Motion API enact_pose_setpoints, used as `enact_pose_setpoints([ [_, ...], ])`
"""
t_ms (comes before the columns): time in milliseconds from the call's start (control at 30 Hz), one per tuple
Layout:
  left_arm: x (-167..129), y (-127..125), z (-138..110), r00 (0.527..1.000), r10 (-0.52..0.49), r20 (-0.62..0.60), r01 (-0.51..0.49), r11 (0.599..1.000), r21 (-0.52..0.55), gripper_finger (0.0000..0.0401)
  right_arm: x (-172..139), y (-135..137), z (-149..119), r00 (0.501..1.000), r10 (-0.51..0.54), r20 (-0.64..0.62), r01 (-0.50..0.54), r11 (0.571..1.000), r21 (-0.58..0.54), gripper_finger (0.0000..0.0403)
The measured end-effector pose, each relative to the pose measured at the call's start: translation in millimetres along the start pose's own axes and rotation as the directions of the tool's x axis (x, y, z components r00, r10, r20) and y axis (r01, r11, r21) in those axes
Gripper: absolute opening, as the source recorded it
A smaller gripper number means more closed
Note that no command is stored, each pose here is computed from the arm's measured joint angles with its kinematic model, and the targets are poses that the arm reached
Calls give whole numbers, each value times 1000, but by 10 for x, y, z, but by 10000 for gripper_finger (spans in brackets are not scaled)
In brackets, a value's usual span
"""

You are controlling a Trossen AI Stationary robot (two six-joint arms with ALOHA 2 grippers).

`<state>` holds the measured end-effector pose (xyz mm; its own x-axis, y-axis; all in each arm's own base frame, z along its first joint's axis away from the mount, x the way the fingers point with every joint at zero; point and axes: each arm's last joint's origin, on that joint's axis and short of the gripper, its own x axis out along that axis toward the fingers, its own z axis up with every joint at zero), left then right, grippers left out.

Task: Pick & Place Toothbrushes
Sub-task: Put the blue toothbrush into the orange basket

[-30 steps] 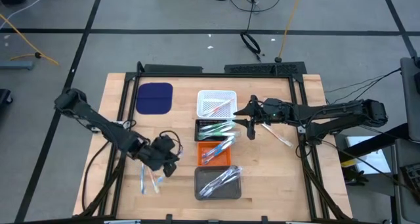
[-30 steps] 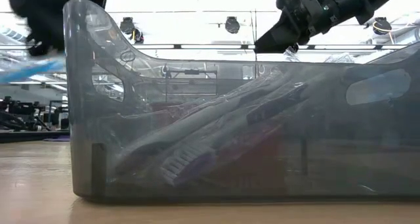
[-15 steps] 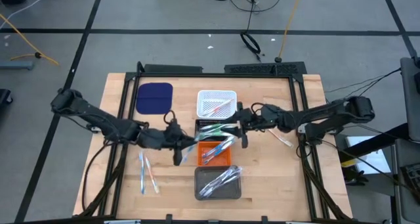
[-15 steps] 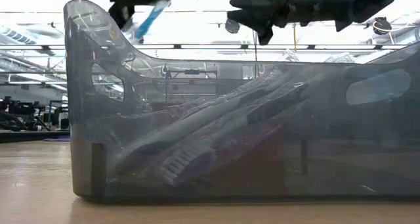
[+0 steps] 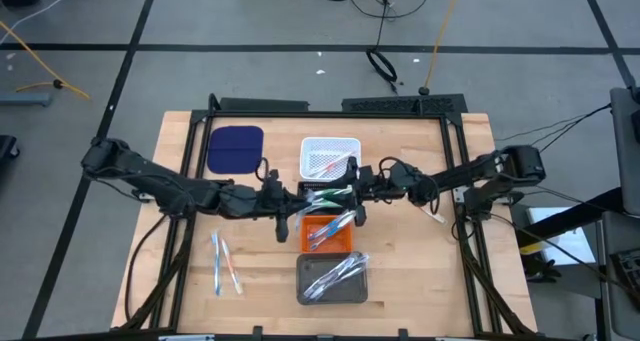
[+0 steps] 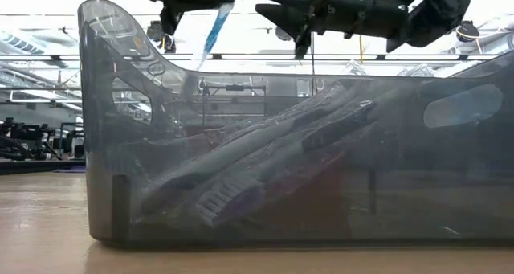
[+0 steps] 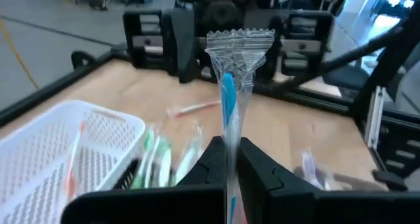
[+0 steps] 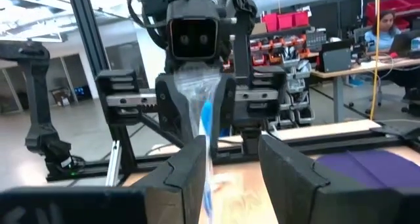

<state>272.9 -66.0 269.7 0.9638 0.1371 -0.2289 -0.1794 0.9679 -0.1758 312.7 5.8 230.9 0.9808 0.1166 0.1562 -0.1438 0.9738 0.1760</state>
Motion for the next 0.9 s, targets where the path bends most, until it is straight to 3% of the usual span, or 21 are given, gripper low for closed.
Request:
enact_pose_setpoints([
  [600,309,103,-47,997,3,77,-4,1000,3,5,101,21,3,1000,9,8,-9,1000,-6,129],
  [700,323,112,-42,997,-6,83,6,1000,2,13,101,16,-19,1000,4,-14,-4,1000,-9,104],
  [833,323,113,-39,996,-8,86,8,1000,-1,17,101,18,-16,1000,7,-12,-8,999,-32,27],
  [900,323,113,-43,997,-9,81,9,1000,2,11,102,24,-21,1000,7,-15,-7,999,-44,16],
])
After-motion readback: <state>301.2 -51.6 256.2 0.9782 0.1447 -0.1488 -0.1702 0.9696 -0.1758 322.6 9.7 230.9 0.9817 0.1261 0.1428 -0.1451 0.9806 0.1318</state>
